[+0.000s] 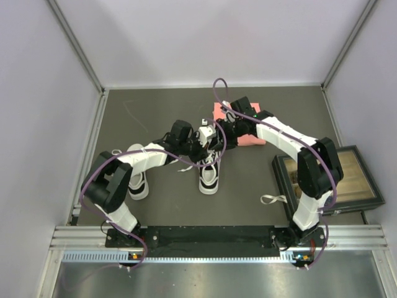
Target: Tie the shoes
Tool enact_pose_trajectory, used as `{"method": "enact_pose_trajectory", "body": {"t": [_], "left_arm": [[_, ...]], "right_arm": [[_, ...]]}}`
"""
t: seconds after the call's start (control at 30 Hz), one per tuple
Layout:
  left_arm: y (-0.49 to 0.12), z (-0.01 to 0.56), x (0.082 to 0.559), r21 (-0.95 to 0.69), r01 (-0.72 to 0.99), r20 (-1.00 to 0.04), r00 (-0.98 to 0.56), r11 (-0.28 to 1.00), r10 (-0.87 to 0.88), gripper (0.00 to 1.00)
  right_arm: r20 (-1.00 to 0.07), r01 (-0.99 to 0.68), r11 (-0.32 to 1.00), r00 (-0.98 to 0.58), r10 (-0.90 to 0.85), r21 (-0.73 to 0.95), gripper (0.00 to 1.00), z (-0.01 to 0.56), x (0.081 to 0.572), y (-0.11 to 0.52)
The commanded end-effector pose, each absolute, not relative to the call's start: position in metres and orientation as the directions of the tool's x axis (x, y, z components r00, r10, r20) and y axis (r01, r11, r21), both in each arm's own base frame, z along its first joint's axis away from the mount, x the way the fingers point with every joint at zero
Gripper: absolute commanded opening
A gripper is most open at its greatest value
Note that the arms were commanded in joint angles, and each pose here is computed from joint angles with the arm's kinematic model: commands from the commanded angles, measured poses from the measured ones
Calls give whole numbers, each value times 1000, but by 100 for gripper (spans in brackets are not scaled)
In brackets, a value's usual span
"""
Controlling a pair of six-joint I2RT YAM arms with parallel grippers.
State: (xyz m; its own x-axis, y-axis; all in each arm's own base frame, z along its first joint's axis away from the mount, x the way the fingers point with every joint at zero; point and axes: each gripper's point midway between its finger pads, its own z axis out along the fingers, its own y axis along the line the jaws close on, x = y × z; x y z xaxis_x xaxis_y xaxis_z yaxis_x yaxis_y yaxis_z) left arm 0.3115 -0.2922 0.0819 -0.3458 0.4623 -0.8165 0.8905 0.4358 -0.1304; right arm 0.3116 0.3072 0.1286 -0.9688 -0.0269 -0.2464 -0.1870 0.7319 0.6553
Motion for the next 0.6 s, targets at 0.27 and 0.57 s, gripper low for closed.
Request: {"method": "enact_pose_trajectory", "body": {"t": [0.27, 0.57], "left_arm": [[-303, 90, 311, -153, 902, -833, -338, 405, 438, 0], [-303, 91, 313, -143, 903, -837, -329, 405, 438, 0]], "right_arm": [[-246, -100, 750, -965, 86, 654, 18, 126, 320, 276], [-182, -87, 685, -981, 68, 723, 19, 115, 322, 294]]}}
